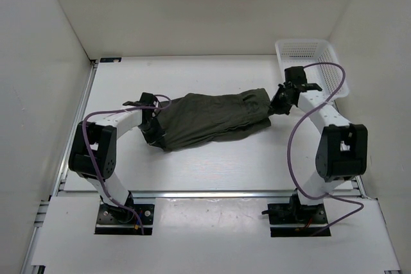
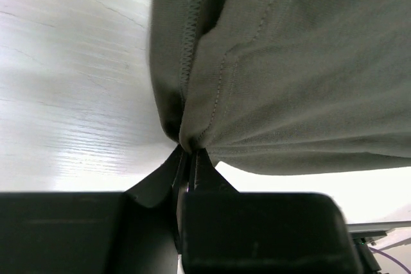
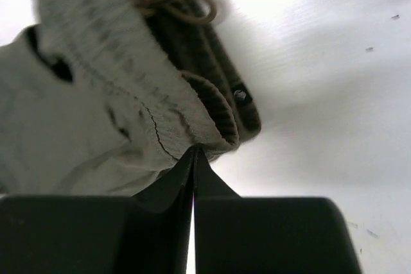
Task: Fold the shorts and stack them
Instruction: Fold the shorts
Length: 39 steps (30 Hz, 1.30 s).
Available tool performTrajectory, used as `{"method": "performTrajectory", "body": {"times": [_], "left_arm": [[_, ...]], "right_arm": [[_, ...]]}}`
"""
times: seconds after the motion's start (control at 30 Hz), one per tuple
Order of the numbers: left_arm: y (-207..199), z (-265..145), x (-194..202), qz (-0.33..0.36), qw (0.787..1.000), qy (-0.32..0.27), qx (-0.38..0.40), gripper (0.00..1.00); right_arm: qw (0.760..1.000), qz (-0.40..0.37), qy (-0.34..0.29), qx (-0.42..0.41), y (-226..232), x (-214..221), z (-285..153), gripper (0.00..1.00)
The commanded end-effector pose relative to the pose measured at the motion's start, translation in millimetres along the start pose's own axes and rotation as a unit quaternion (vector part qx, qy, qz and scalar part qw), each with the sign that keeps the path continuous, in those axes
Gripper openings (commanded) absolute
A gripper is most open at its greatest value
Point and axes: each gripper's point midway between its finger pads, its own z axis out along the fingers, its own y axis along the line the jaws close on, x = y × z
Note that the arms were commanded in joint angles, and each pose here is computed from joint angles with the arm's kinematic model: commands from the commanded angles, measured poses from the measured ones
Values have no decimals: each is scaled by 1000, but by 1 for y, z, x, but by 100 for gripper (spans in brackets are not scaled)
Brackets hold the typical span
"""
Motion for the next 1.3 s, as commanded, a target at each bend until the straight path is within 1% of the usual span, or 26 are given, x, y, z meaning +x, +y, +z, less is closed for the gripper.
{"method": "performTrajectory", "body": {"times": [0.0, 0.07, 0.1, 0.13, 0.17, 0.2, 0.27, 0.33, 0.43, 0.57, 0.6, 0.67, 0.7, 0.73, 0.77, 0.83, 0.87, 0.93, 1.03, 1.17, 1.27], "left_arm": [[-2, -19, -15, -1, 999, -28, 18, 10], [0, -19, -17, -1, 999, -29, 18, 10], [0, -19, -17, 4, 999, -30, 18, 10], [2, -19, -19, 0, 999, -31, 17, 10], [2, -19, -19, -1, 999, -31, 17, 10], [2, -19, -19, -1, 999, -31, 17, 10], [3, -19, -19, 4, 999, -31, 17, 10], [5, -17, -19, 3, 999, -30, 11, 10], [7, -15, -17, 7, 1000, -26, 8, 10], [9, -15, -18, 3, 1000, -27, 8, 10], [9, -15, -18, 3, 1000, -27, 8, 10], [9, -15, -18, 3, 1000, -27, 8, 10], [9, -15, -18, 3, 1000, -27, 8, 10], [9, -15, -18, 3, 1000, -27, 8, 10], [8, -17, -19, 3, 999, -31, 10, 10], [10, -18, -21, -1, 999, -32, 10, 10], [10, -18, -21, -1, 999, -32, 10, 10], [13, -18, -23, -1, 999, -33, 9, 10], [13, -18, -23, -1, 999, -33, 9, 10], [17, -19, -27, -5, 999, -35, 9, 10], [17, -19, -27, -5, 999, -35, 9, 10]], "right_arm": [[998, -10, -43, -45, 15, -9, -39, 0], [999, -3, -43, -28, 5, -2, -40, 0], [999, -3, -43, -28, 3, 0, -41, 10], [999, -2, -42, -20, -1, 3, -38, 48], [999, 3, -37, -17, -3, 7, -36, 57], [1000, 5, -27, -11, -6, 9, -29, 64], [1000, 12, -16, -4, -7, 11, -20, 72], [1000, 17, -13, -2, -7, 9, -14, 72], [1000, 22, -3, -11, -2, 9, -5, 70], [1000, 27, 7, -9, 0, 7, 12, 59], [1000, 27, 9, -13, 2, 5, 12, 50], [999, 22, 9, -22, 8, 6, 13, 37], [999, 22, 9, -22, 8, 6, 13, 16], [999, 22, 9, -22, 8, 6, 13, 7], [999, 21, 2, -27, 10, 4, 7, 0], [999, 20, -17, -22, 9, -1, -1, 0], [999, 18, -38, -30, 13, -8, -15, 0], [998, 12, -57, -35, 12, -9, -30, 0], [998, 8, -57, -35, 8, -2, -40, 0], [999, 10, -29, -22, -6, 22, -33, 0], [1000, 10, 11, -1, -23, 47, -15, 0]]}}
